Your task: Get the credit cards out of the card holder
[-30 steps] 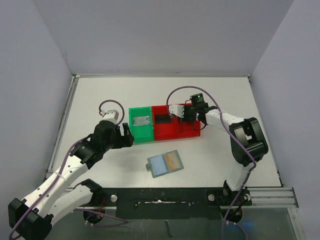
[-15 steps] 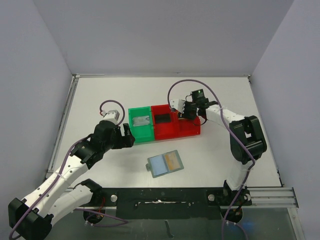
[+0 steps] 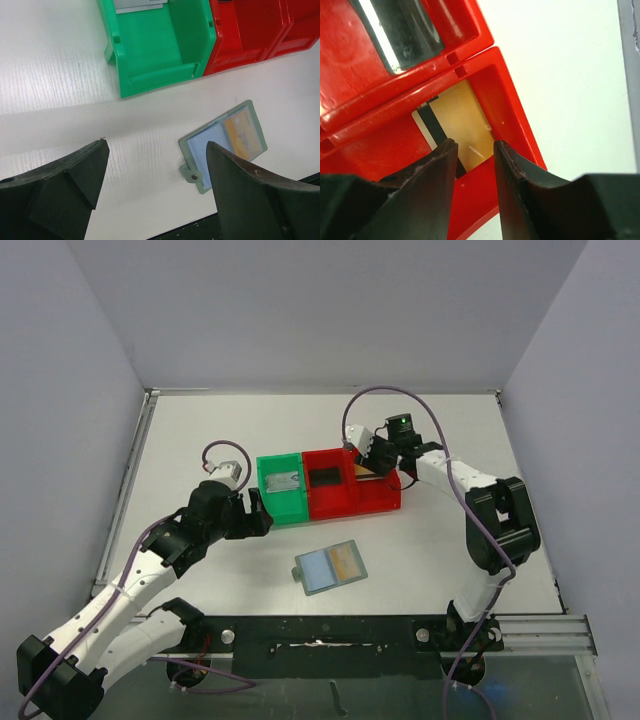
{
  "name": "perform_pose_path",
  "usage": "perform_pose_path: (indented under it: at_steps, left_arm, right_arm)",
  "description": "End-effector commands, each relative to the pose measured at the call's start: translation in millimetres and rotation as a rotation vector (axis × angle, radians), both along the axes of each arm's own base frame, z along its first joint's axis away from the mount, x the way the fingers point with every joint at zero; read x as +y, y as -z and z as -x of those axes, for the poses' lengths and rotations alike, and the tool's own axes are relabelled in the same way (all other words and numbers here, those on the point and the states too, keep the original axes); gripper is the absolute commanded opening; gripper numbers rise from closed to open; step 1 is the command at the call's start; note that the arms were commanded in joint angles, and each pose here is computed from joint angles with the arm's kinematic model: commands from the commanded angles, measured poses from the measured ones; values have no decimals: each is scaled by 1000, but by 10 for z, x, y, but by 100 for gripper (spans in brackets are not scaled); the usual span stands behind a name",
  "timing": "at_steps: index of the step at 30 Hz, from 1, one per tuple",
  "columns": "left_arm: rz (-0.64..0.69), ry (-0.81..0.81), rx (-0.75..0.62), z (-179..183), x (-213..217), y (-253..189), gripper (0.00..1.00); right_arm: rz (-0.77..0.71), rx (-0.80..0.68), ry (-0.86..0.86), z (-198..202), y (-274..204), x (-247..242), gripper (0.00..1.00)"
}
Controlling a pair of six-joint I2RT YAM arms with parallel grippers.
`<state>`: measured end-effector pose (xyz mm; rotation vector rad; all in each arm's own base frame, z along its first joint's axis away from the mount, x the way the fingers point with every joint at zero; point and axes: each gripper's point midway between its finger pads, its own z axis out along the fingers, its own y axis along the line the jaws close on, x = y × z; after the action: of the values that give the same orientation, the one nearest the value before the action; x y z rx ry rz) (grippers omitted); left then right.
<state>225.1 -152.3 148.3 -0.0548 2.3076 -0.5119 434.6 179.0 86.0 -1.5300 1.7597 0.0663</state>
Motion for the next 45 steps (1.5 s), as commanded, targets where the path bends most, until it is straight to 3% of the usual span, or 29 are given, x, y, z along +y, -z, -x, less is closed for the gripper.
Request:
perform_pose_path:
  at_steps: [1, 5, 8, 12, 16, 25, 45]
  left_arm:
    - [77, 10, -75, -100, -104, -340, 79]
    - [89, -6, -84, -93, -86, -324, 79]
    - [95, -13, -92, -94, -74, -322, 79]
    - [87, -16, -91, -100, -66, -296, 79]
    - [88, -14, -90, -110, -76, -290, 79]
    - [82, -23, -90, -97, -46, -265, 79]
    - [78, -50, -92, -77, 15, -236, 79]
  right_arm:
    - [-251, 34, 189, -62, -497, 135, 34]
    - [-468, 194, 476, 54, -576, 131, 32]
    - [-552, 305, 768, 139, -544, -20, 19]
    - [-577, 387, 911, 253, -426, -44, 8]
    - [-553, 388, 1005, 314, -282, -68, 7]
    - [-514, 419, 1096, 342, -20, -68, 4]
    - [-426, 460, 1121, 283, 356, 61, 7]
